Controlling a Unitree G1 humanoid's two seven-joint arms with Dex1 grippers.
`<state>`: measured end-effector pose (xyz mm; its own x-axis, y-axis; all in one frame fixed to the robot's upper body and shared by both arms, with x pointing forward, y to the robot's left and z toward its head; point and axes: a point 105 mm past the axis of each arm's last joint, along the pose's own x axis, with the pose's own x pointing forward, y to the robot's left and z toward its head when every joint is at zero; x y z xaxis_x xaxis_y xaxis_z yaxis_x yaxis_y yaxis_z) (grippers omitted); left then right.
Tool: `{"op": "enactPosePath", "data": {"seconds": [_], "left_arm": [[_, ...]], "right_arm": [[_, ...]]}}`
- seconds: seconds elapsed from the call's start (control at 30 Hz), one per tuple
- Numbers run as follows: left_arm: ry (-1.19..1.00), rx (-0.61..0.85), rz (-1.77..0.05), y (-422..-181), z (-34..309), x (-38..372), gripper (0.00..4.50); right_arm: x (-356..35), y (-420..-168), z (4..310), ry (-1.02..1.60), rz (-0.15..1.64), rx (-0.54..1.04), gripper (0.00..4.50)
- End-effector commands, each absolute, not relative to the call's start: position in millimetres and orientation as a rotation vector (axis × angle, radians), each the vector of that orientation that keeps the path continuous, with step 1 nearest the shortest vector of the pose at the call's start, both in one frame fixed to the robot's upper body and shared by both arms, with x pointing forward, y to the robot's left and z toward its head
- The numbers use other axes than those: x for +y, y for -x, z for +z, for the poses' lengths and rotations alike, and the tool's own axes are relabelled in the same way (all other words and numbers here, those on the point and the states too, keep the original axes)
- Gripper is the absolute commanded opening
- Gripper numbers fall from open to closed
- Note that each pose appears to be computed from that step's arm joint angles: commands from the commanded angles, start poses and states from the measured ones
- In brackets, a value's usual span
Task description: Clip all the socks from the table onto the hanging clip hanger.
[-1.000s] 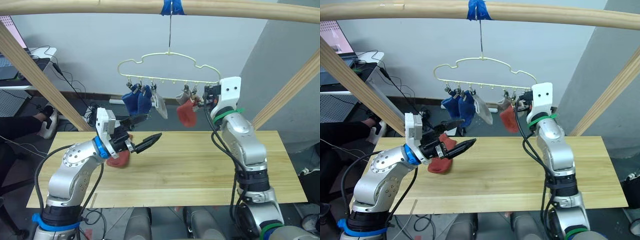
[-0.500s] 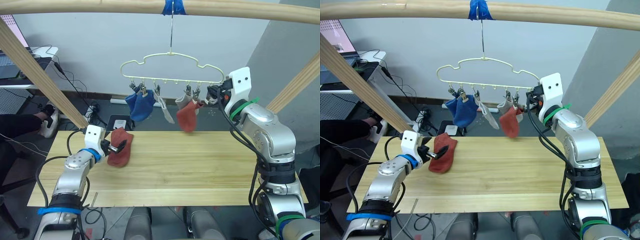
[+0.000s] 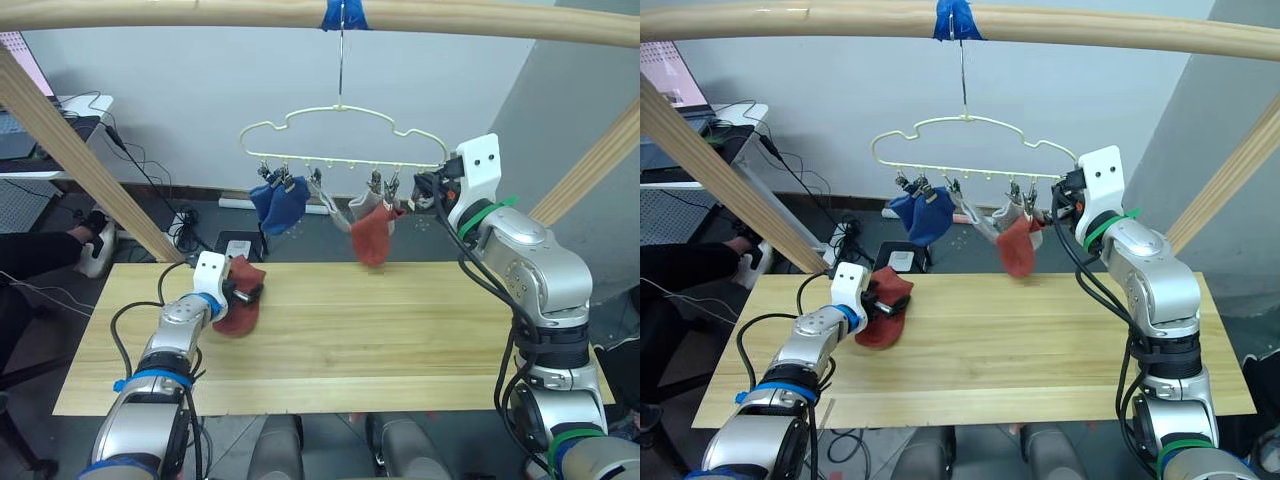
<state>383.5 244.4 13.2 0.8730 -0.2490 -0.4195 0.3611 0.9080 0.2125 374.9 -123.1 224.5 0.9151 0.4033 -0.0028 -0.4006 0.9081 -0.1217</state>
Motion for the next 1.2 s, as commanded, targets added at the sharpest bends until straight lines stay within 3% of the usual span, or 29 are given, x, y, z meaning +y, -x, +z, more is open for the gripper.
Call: {"op": "enactPosePath", "data": {"seconds": [0.03, 0.13, 0.23, 0.3, 0.63, 0.77, 0.9, 1.2], "left_arm": [[-0.283, 0.433, -0.341, -378.5, 3.7, 244.9, 4.32], [-0.275, 0.435, -0.363, -376.8, 3.3, 243.7, 3.7], [-0.288, 0.424, -0.379, -375.4, 5.2, 243.5, 2.75], [-0.296, 0.416, -0.379, -375.2, 6.2, 243.9, 2.44], [-0.284, 0.336, -0.462, -369.1, 17.6, 226.3, 0.07], [-0.288, 0.253, -0.641, -355.0, 30.5, 193.7, 0.03], [-0.307, 0.024, -0.87, -334.6, 77.0, 143.4, 0.03], [-0.344, -0.326, -1.057, -306.6, 137.3, 86.3, 0.03]], "right_arm": [[-125.1, -369.1, 238.3, 0.112, 0.399, -0.079, 0.01], [-124.3, -369.0, 237.2, 0.109, 0.397, -0.077, 0.0], [-126.3, -371.1, 236.1, 0.104, 0.389, -0.075, 0.0], [-126.9, -372.1, 235.9, 0.101, 0.387, -0.074, 0.0], [-127.5, -374.4, 233.7, 0.108, 0.404, -0.064, 0.0], [-126.0, -373.9, 224.3, 0.08, 0.446, -0.011, 0.0], [-130.8, -369.9, 223.4, 0.05, 0.518, 0.052, 0.0], [-142.3, -364.1, 218.0, -0.321, 0.54, 0.28, 0.0]]}}
